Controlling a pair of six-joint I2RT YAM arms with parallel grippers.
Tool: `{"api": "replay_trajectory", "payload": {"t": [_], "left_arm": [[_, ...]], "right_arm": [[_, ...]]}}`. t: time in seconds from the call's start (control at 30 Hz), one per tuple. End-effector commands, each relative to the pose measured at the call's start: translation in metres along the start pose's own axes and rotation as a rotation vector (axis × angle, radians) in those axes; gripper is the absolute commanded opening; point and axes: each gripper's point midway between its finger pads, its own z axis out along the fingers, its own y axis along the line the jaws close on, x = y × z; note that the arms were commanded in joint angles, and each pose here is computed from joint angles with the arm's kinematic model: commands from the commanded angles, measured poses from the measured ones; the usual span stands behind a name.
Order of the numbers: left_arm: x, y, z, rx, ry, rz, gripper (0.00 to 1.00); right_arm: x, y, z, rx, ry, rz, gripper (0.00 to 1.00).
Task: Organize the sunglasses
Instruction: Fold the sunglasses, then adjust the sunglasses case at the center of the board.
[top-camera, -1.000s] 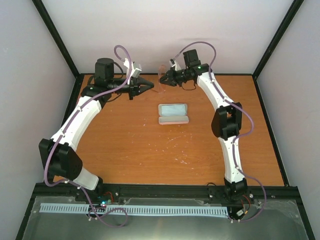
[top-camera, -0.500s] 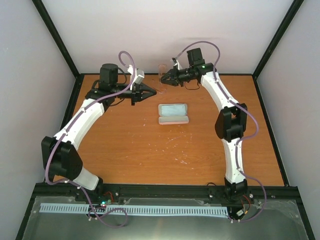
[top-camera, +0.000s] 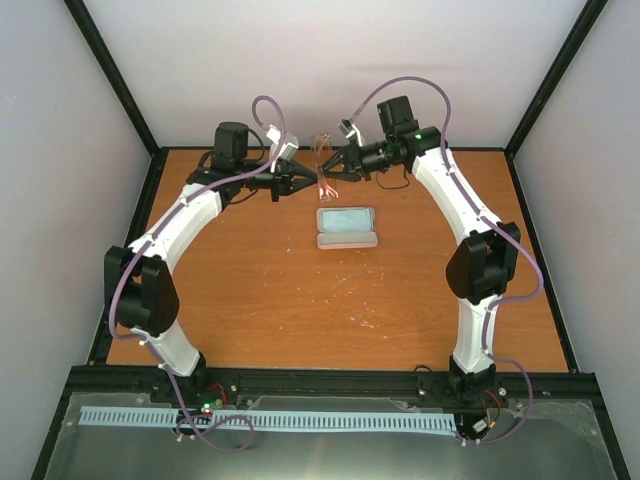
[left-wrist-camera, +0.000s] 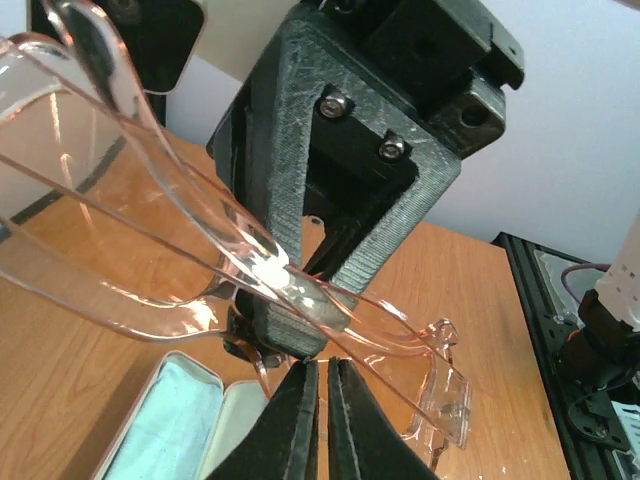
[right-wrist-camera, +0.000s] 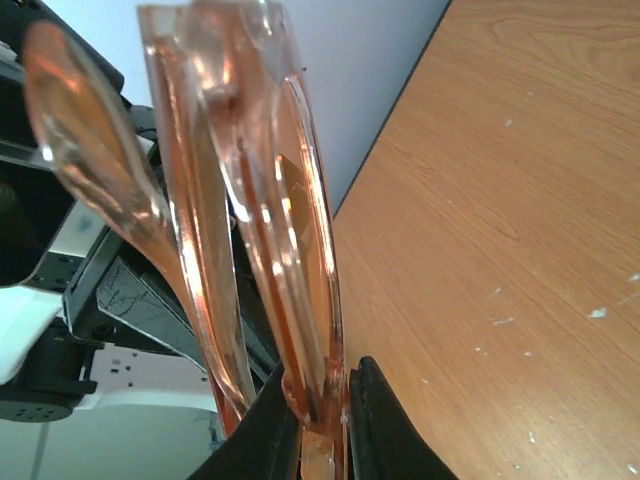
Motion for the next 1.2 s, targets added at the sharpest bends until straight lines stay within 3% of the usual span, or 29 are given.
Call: {"api": "replay_trajectory", "payload": {"t": [0.0,0.17,0.33,0.53,0.7,0.9,1.17], "left_arm": [[-0.025,0.003,0.004,0.001,-0.039,0.093,0.08],[-0.019,-0.027,0.015,0.077,-0.02,0.103,0.08],[0.029,-0.058,0.032,0.13,0.074,0.09,0.01],[0.13,-0.047,0.037,0.124,0.348,0.097,0.01],[0.188,-0.031,0.041,0.109,0.525,0.068,0.01],[0.221,-0.027,0.065,0.1,0.645,0.054,0.01],[0.249,-0.02,0.082,0.091,0.707,-0.017,0.01]], "right_arm": [[0.019,-0.001,0.003,0.036,0.044,0.0,0.03],[-0.01,-0.066,-0.029,0.248,-0.111,0.084,0.03],[-0.037,-0.121,-0.081,0.327,-0.254,0.142,0.03],[-0.036,-0.151,-0.091,0.332,-0.242,0.145,0.03],[-0.037,-0.168,-0.096,0.345,-0.249,0.148,0.03],[-0.035,-0.176,-0.097,0.377,-0.249,0.138,0.03],[-0.035,-0.202,-0.097,0.44,-0.255,0.151,0.03]]}}
